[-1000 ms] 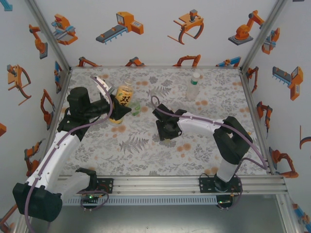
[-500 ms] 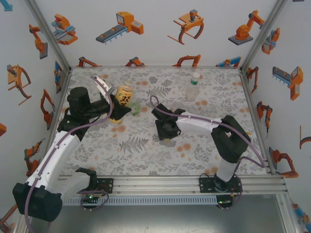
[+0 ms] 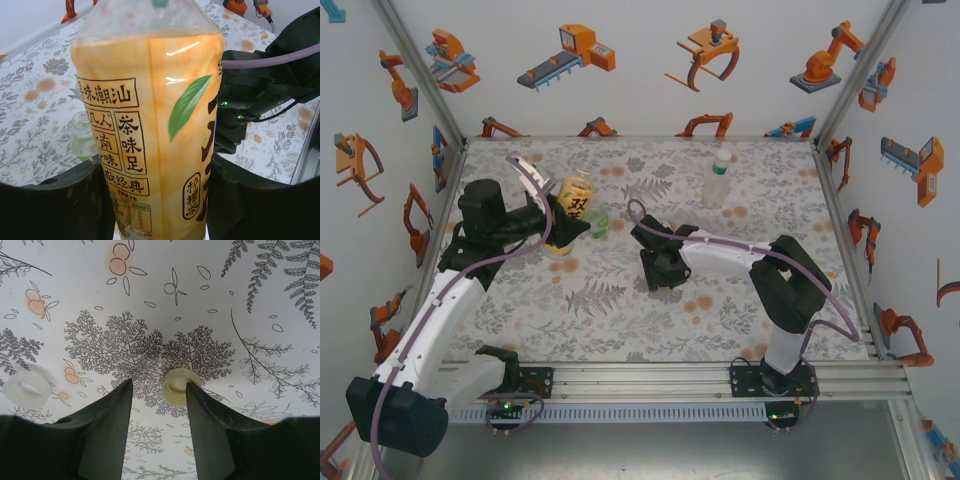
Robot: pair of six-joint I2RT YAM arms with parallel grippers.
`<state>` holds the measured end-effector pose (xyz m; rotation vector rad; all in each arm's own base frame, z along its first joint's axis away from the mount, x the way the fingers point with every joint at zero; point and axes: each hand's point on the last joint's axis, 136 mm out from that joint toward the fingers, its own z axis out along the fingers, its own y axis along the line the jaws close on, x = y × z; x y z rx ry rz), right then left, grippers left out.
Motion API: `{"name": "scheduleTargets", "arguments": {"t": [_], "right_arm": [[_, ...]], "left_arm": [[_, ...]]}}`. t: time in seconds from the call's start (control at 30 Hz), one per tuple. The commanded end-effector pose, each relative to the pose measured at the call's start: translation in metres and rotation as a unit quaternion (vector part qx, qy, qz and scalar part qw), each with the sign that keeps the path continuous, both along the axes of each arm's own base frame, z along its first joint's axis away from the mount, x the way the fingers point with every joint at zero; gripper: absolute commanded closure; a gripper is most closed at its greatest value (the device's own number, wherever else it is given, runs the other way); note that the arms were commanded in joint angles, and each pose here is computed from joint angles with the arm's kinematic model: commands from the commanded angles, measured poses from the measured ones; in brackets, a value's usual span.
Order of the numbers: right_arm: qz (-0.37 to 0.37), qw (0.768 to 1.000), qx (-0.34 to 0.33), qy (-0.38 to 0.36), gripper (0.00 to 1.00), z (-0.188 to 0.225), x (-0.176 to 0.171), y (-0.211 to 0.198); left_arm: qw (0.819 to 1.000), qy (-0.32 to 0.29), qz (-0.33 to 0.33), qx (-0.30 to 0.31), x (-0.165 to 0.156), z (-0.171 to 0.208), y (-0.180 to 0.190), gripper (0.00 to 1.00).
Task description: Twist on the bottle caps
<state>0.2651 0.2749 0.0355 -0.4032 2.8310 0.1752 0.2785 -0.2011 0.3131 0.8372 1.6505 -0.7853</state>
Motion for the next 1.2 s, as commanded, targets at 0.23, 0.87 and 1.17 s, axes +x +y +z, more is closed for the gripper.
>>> {"name": "scheduleTargets", "arguments": {"t": [0.23,0.87,1.17], "right_arm": [[0.001,0.999,-0.025,-0.031,0.53,0.023,0.008,-0.007],[0.001,0.999,-0.034,-0.01,0.53,-0.002,0.003,-0.008],[-0.001,0.999,-0.042,-0.005,0.53,-0.012,0.001,-0.011]], "left_arm": [[1.0,-0.01,-0.01,-0.008,-0.006,0.008,-0.001,1.0],[1.0,-0.009,-0.01,-0.008,-0.006,0.008,-0.001,1.0],[1.0,-0.009,-0.01,-0.008,-0.005,0.008,-0.001,1.0]]}}
